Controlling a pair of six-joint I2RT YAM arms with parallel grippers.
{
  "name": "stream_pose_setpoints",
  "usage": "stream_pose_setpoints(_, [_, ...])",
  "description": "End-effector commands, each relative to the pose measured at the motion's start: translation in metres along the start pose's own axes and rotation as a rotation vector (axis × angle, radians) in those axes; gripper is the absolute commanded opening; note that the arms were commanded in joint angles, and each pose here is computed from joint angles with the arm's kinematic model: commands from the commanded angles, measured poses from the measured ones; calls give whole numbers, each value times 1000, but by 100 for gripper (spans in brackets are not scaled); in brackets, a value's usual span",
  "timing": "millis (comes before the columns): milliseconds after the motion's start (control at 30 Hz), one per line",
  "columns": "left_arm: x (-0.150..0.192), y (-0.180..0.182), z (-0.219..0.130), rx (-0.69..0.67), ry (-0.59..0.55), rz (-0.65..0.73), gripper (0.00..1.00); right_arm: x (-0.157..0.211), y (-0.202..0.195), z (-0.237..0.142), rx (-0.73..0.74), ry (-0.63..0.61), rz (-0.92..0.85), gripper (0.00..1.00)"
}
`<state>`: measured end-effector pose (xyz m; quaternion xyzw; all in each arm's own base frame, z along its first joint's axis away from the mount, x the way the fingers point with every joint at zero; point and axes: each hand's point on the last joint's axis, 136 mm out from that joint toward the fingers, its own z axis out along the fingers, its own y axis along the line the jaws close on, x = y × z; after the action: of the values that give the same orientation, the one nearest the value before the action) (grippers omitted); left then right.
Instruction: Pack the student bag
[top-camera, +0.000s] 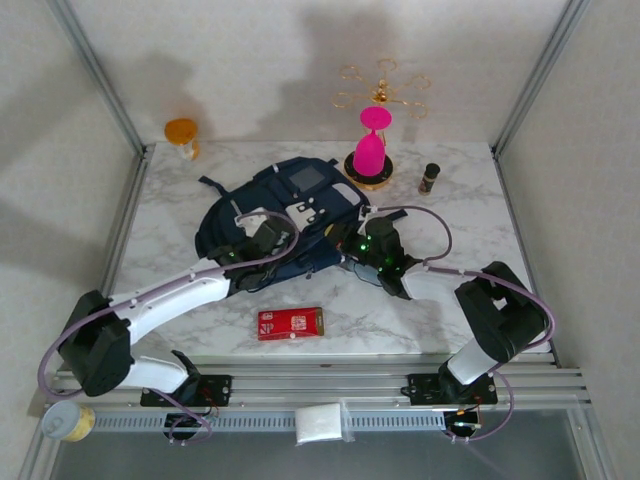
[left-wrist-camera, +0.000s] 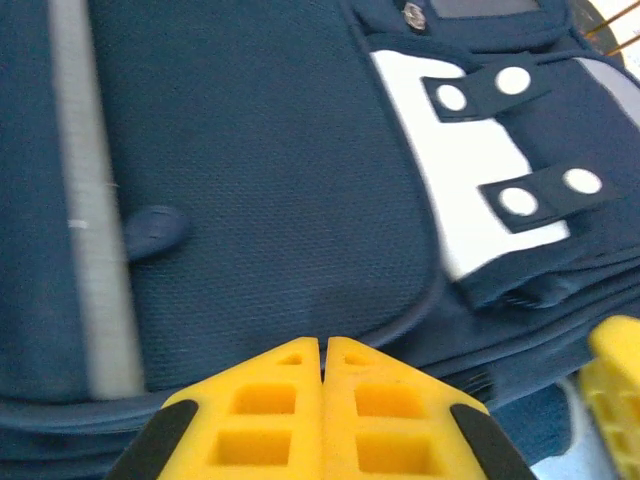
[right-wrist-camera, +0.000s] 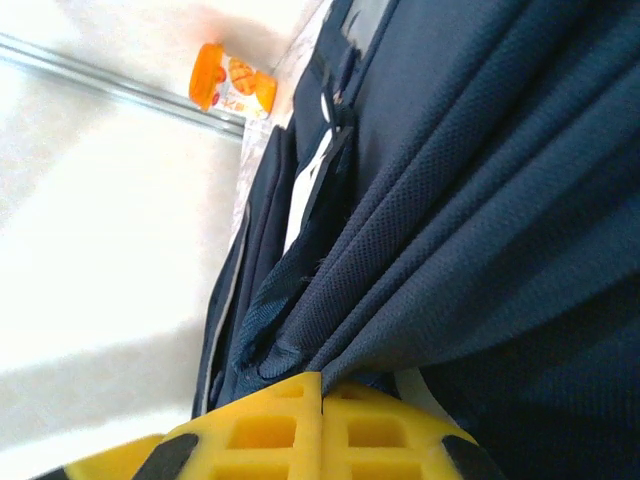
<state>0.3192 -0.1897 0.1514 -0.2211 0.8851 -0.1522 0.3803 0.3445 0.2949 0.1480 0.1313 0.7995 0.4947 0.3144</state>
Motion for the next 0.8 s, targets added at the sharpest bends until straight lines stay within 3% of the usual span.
stream_pose_setpoints(0, [-9, 28, -11, -65, -80, 26, 0, -48, 22, -5, -45, -129, 38, 0])
stream_pose_setpoints(200, [-22, 39, -29, 22, -184, 44, 0, -74, 8, 6, -12, -119, 122, 0])
stream_pose_setpoints(267, [-25, 41, -34, 41, -205, 32, 0, -70, 12, 12, 7, -85, 94, 0])
stream_pose_setpoints(367, [-26, 20, -40, 176, -208, -4, 0, -49, 17, 20, 57, 8, 42, 0])
stream_pose_setpoints(467, [-28, 6, -44, 260, -216, -32, 0, -27, 7, 14, 152, 86, 24, 32])
stream_pose_setpoints(533, [-32, 2, -47, 274, -233, -57, 0, -12, 1, 4, 203, 122, 24, 45])
stream_pose_setpoints(667, [-31, -6, -51, 315, -243, -63, 0, 30, 0, -15, 280, 234, 25, 61])
stream_pose_setpoints(767, [-28, -7, -50, 314, -239, -46, 0, 61, 7, -20, 276, 291, 91, 67])
